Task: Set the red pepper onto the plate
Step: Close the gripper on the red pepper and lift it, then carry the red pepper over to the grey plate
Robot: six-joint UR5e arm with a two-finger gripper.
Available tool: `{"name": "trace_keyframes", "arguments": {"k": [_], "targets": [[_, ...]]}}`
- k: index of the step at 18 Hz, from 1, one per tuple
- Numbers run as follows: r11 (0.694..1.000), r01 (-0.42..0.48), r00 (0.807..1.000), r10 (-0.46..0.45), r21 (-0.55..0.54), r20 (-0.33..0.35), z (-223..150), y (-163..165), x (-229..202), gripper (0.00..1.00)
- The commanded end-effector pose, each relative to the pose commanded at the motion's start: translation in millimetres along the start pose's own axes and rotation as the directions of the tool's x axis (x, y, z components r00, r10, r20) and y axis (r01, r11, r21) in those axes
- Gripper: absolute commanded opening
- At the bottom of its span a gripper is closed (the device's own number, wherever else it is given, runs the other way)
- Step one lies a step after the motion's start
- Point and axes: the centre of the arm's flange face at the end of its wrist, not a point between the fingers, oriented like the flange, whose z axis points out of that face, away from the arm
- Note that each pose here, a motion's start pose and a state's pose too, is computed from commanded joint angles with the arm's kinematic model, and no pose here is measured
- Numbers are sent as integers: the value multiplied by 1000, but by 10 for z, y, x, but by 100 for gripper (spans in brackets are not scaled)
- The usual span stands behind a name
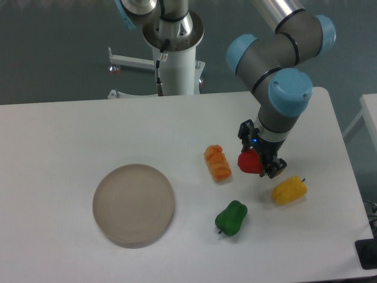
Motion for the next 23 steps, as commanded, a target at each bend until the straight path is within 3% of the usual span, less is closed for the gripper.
{"name": "trace_keyframes", "arguments": {"k": [5,8,11,13,17,23], "targets": [[999,34,999,-34,21,-3,17,-41,-9,31],[997,69,998,-69,25,-11,81,-296,21,31],[993,98,995,-96,64,-30,118,-1159,298,31],[985,143,990,-144,101,3,194,-1697,470,31],[977,178,983,-182,122,24,543,-2548,772,30],[981,165,986,-165,104,-3,854,-2752,874,31]]}}
